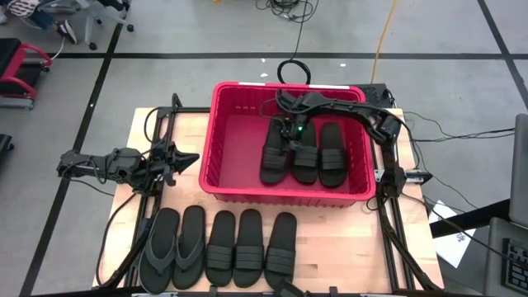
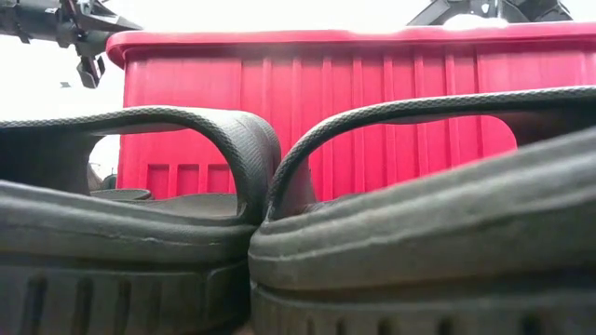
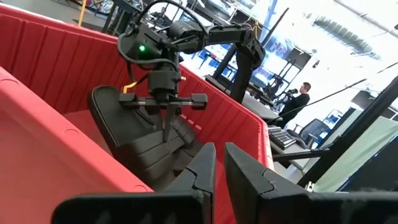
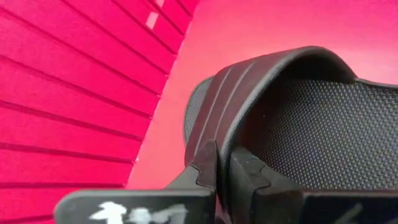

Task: Pick and place slides into bin
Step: Put the black slide into the red bin

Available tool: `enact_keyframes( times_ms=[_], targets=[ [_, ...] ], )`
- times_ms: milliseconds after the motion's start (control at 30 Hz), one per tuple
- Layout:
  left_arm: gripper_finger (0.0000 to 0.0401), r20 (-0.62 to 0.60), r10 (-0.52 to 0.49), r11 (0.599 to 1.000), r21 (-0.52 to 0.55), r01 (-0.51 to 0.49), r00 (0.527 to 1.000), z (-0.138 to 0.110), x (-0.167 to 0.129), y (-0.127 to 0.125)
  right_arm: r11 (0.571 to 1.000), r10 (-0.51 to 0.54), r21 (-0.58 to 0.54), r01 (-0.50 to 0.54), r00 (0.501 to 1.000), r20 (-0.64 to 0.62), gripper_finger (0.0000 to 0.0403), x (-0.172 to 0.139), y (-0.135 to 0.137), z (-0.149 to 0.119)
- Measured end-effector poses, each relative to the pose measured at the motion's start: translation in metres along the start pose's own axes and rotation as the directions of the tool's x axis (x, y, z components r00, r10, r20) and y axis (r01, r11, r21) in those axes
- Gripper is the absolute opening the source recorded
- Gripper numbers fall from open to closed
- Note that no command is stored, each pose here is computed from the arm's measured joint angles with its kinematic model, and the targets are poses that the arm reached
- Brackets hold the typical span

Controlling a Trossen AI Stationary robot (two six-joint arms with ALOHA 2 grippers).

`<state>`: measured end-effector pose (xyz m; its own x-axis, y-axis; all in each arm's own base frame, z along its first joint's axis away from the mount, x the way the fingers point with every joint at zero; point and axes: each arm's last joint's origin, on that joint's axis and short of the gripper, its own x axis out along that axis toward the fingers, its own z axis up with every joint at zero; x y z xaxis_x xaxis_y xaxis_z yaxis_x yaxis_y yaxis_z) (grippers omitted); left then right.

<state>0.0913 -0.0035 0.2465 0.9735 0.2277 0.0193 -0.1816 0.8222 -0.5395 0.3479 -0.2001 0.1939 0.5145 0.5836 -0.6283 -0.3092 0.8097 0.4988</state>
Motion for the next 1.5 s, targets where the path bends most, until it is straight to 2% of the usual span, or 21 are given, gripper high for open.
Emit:
enact_keyframes(
  times_ms=[200, 533, 900, 1033, 1333, 1500],
  targets=[
    [0.0031, 0.004, 0.006, 1.000, 0.000, -0.006, 1.000, 0.000, 0.000, 0.000, 0.999, -0.015, -0.038, 0.015, 1.000, -0.001, 0.0004, 0.000, -0.001, 0.001],
    [0.0031, 0.003, 0.006, 1.000, 0.007, -0.006, 1.000, 0.000, 0.000, 0.000, 0.986, -0.166, -0.049, 0.161, 0.980, -0.108, 0.0008, 0.000, -0.005, -0.001],
    [0.0031, 0.003, 0.007, 1.000, 0.018, -0.007, 1.000, 0.000, 0.000, 0.000, 0.973, -0.231, -0.057, 0.224, 0.961, -0.151, 0.0017, 0.000, -0.007, -0.002],
    [0.0031, 0.002, 0.007, 1.000, 0.018, -0.007, 1.000, 0.000, 0.000, 0.000, 0.970, -0.243, -0.045, 0.239, 0.960, -0.136, 0.0043, 0.000, -0.008, -0.001],
    [0.0031, 0.002, 0.007, 1.000, 0.026, -0.007, 1.000, 0.000, 0.000, 0.000, 0.953, -0.304, -0.054, 0.299, 0.942, -0.145, 0.0143, -0.005, -0.002, 0.005],
    [0.0031, 0.003, 0.007, 0.999, 0.035, -0.007, 1.000, 0.000, 0.000, 0.000, 0.933, -0.358, -0.093, 0.347, 0.923, -0.141, 0.0171, -0.011, 0.009, 0.012]
  ],
)
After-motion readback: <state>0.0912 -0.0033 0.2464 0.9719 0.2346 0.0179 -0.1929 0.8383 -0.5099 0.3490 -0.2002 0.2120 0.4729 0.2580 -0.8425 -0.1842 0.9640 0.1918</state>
